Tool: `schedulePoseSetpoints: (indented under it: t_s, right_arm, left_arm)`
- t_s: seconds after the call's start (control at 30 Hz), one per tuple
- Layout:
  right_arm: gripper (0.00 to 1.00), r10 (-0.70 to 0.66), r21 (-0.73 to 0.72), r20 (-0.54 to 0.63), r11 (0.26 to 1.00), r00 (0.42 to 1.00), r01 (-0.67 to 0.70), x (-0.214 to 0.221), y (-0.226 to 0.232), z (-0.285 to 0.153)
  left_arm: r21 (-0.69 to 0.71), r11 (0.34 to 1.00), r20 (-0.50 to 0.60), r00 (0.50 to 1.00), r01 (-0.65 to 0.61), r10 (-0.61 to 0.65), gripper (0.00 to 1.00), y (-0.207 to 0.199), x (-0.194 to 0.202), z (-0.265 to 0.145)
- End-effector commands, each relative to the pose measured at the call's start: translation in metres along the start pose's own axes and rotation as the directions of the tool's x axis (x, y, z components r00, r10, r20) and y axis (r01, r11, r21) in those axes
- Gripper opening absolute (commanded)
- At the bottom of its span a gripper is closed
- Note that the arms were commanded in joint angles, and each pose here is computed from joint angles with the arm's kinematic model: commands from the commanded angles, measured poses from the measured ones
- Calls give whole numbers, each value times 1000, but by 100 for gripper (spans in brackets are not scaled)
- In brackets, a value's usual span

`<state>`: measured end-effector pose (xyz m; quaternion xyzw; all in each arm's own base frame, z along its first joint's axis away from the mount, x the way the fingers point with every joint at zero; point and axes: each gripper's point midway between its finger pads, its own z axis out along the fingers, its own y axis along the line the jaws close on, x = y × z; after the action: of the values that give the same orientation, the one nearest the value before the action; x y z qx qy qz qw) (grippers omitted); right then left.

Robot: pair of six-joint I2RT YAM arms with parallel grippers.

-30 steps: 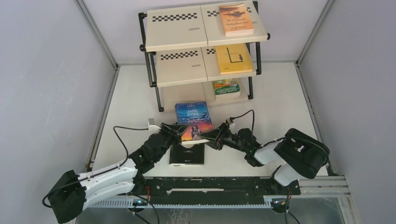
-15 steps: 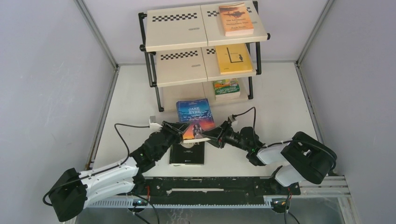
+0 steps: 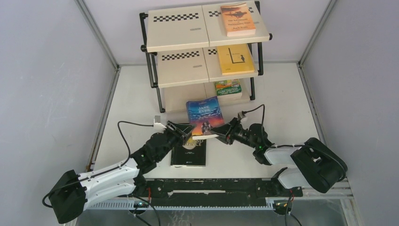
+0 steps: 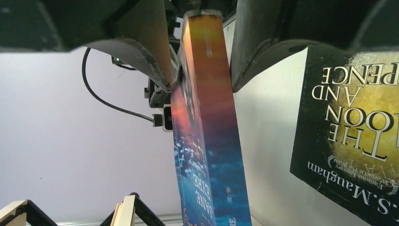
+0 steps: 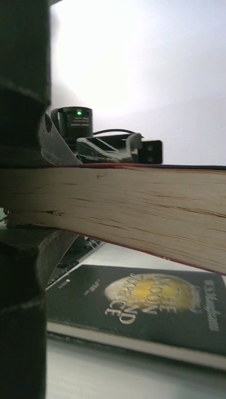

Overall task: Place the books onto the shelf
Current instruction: Pick up the book from the center of the board.

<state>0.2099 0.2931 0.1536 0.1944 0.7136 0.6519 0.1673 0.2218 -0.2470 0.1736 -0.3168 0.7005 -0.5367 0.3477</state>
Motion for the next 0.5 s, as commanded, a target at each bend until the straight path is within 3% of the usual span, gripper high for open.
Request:
schedulePoseSetpoints:
  t_s: [0.0,0.47]
  right_arm:
    - [0,-136,-105,76,984,988,143,-20,34,-8]
    - [0,-223,-158,65,960,973,231,-39,62,-16]
  left_arm:
    - [225,974,-27,999,29,-24,52,-85,0,-8]
    - [196,981,-25,1000,12,-7,55,-79,2,-6]
